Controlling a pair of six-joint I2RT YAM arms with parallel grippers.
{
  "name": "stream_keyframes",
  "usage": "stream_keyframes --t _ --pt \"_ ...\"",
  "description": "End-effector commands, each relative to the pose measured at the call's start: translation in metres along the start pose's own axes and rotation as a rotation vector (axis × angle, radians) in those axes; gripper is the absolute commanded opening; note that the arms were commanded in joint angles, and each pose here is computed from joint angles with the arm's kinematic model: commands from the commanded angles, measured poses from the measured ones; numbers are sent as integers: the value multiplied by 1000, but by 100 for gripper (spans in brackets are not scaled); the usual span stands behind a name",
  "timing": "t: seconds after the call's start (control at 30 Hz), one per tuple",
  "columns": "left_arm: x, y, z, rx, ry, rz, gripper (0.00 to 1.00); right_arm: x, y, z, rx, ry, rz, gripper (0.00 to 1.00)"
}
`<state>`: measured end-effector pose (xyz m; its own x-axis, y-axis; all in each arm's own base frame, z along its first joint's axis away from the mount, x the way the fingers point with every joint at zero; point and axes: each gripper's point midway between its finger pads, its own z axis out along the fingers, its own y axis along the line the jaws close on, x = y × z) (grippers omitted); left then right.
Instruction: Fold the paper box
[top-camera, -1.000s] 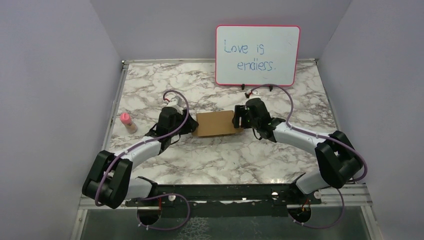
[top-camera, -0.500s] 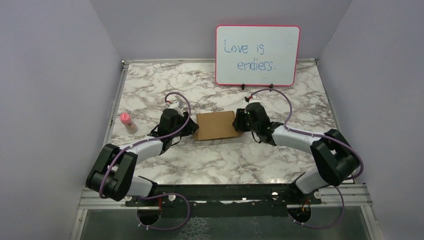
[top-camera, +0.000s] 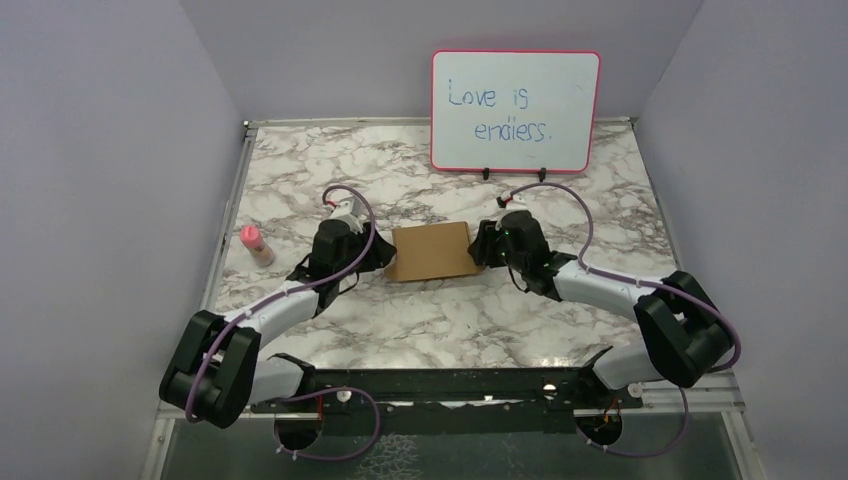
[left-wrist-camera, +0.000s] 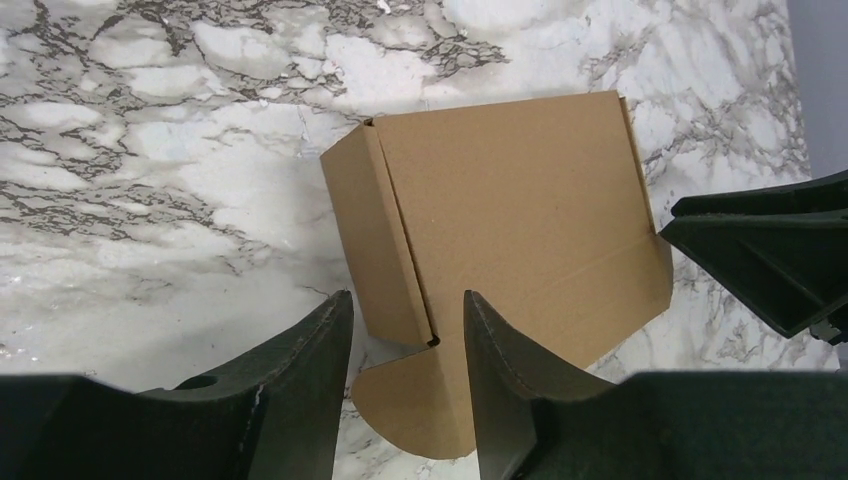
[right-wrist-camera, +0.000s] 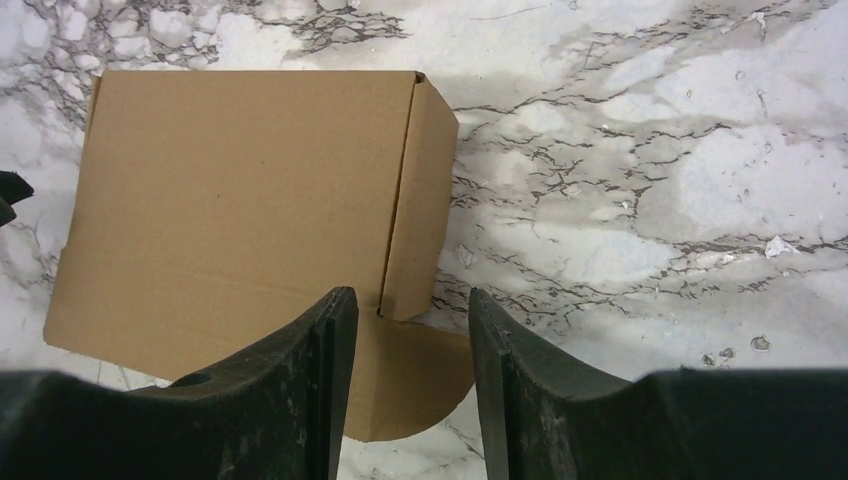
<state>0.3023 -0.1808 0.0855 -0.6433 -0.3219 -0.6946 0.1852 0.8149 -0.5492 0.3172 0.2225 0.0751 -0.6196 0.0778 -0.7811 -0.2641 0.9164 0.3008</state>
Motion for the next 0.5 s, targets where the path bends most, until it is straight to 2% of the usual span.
stream_keyframes --t 0.0,0.23,0.47 --pt "-6 -4 -1 19 -34 -14 47 -14 12 -2 -68 -64 28 49" --pt "7 -8 15 69 23 -31 46 0 8 5 -68 -39 34 48" --pt "15 -2 24 64 48 -32 39 12 6 9 -68 -9 30 43"
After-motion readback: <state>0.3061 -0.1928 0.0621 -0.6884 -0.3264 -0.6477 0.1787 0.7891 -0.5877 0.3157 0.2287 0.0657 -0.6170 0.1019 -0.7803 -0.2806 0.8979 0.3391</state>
